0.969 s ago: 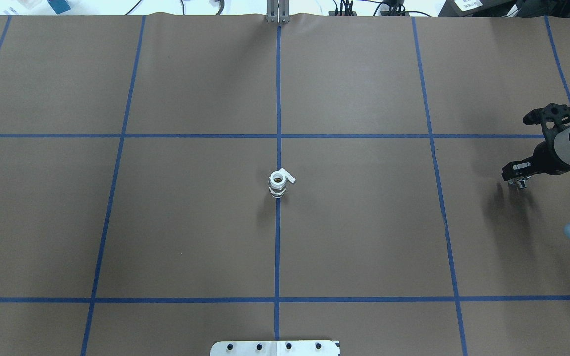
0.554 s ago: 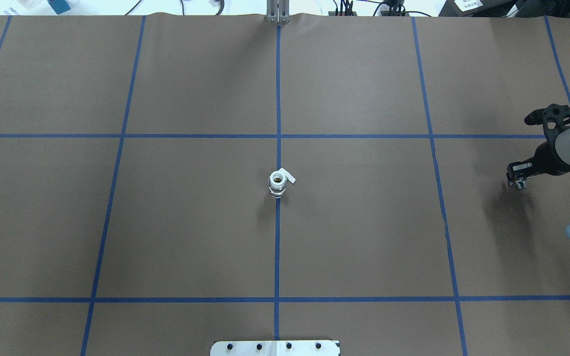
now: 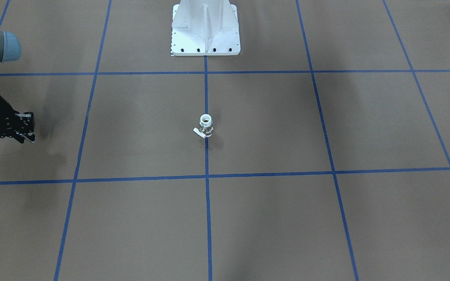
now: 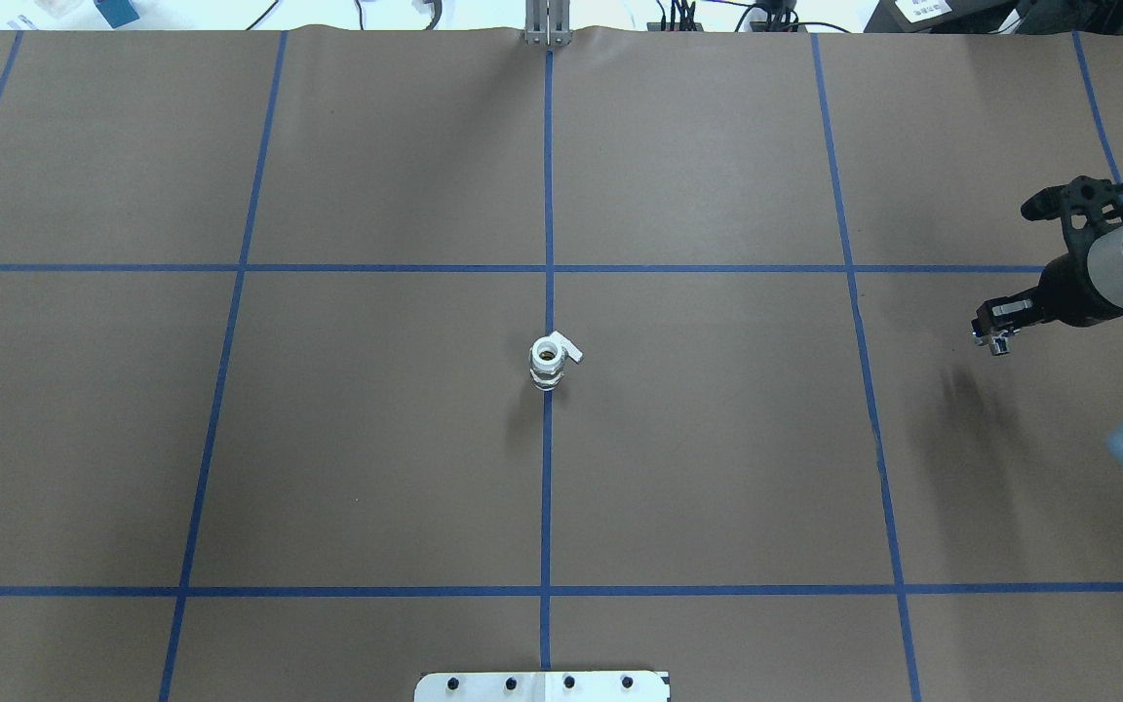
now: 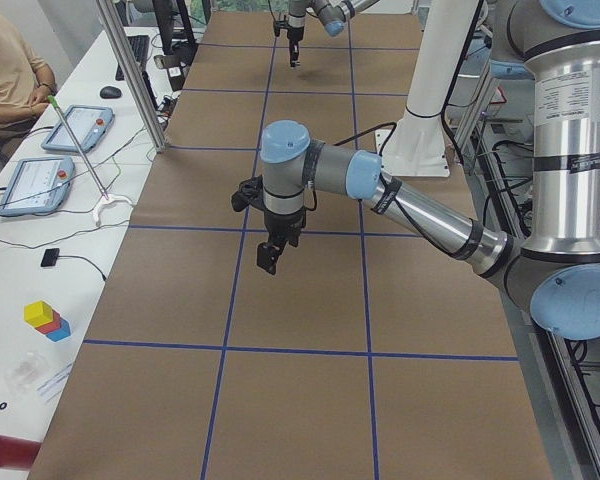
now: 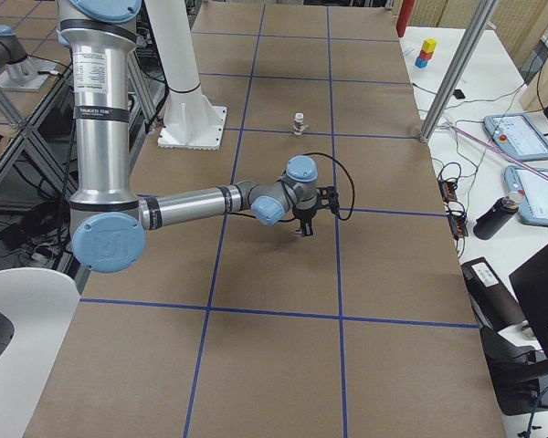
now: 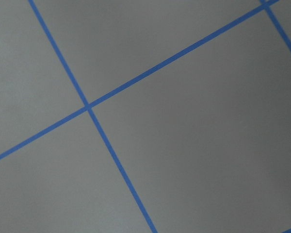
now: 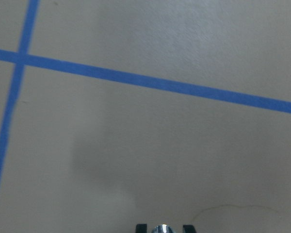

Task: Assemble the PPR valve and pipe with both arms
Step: 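Carry the chrome fitting with the right gripper above the white valve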

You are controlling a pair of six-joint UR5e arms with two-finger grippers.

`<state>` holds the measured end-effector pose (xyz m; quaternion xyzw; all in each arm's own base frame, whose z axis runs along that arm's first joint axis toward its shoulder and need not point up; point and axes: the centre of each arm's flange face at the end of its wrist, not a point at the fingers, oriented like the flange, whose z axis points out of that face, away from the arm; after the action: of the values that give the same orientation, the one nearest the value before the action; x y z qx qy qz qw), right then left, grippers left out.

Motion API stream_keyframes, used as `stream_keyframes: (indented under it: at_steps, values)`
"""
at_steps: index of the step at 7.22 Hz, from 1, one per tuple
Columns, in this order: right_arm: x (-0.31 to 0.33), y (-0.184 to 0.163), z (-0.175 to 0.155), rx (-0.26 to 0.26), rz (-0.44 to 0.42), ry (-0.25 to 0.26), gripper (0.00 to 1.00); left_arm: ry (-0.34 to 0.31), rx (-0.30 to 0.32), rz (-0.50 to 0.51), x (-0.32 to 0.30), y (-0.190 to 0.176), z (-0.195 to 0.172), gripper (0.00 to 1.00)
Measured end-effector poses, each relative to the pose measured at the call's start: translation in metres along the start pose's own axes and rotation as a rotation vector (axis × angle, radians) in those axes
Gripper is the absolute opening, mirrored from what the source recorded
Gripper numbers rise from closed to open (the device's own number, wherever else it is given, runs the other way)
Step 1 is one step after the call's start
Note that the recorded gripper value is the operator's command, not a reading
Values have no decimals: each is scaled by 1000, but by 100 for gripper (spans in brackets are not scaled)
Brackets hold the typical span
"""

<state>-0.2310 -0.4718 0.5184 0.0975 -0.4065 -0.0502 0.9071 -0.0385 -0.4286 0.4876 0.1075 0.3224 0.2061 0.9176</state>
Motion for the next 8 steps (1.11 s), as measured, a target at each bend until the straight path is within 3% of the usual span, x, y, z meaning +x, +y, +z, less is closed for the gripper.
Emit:
stream_keyframes:
  at_steps: [1,4,6,8]
  values:
    - [-28,-15,-19,12,34,-30,0,-2,9,-26,-32,22,11,100]
    - [-172,-73,-93,-8,187,-51,0,75,74,-114,-92,100,37,100]
    - [-283,-85,-113,-21,290,-59,0,85,80,-131,-94,113,40,100]
    - [-377,-89,-118,-21,405,-15,0,87,81,-133,-95,115,40,100]
